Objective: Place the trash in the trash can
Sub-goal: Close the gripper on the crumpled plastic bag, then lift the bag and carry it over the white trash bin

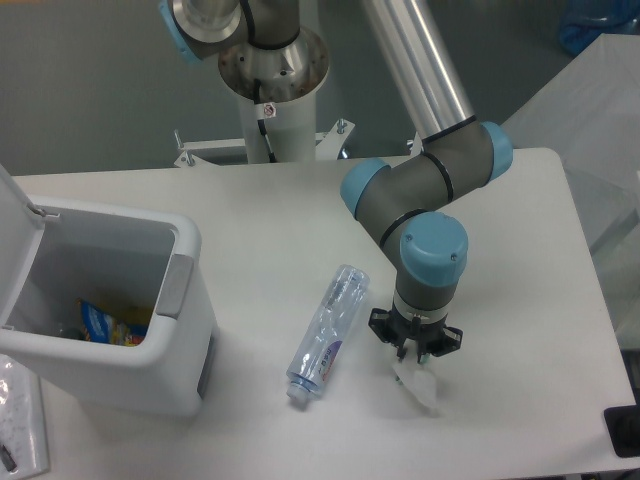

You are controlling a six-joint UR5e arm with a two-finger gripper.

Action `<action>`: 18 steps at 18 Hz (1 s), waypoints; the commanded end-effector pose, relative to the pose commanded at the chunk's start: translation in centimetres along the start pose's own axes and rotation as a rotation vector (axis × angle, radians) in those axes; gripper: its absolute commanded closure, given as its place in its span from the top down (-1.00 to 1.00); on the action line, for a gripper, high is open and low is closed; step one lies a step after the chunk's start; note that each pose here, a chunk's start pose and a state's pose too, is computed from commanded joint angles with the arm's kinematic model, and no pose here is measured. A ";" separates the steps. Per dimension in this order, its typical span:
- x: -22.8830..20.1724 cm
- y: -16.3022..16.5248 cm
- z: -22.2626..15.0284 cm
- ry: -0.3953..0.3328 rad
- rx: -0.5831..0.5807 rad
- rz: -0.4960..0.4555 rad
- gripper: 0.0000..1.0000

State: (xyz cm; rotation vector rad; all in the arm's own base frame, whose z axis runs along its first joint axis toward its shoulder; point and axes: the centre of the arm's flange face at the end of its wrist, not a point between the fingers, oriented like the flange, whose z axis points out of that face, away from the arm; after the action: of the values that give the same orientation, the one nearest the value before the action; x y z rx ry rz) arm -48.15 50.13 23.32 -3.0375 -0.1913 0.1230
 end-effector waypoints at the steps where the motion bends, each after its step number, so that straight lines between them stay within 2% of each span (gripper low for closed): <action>1: -0.1 0.0 -0.1 0.000 0.002 -0.001 -1.00; 7: -0.9 -1.2 -2.5 -0.006 0.063 -0.010 -1.00; 10: -1.0 -2.0 -8.3 -0.015 0.185 -0.050 -1.00; 12: -0.3 -2.6 -9.7 0.011 0.237 -0.057 -1.00; 14: 0.8 -2.8 -13.4 0.015 0.307 -0.059 -1.00; 18: 3.6 -3.1 -20.9 0.072 0.489 -0.072 -1.00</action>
State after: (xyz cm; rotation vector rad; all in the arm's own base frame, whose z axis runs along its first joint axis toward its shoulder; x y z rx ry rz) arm -43.18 51.75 44.14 -2.5410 -0.2256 0.0449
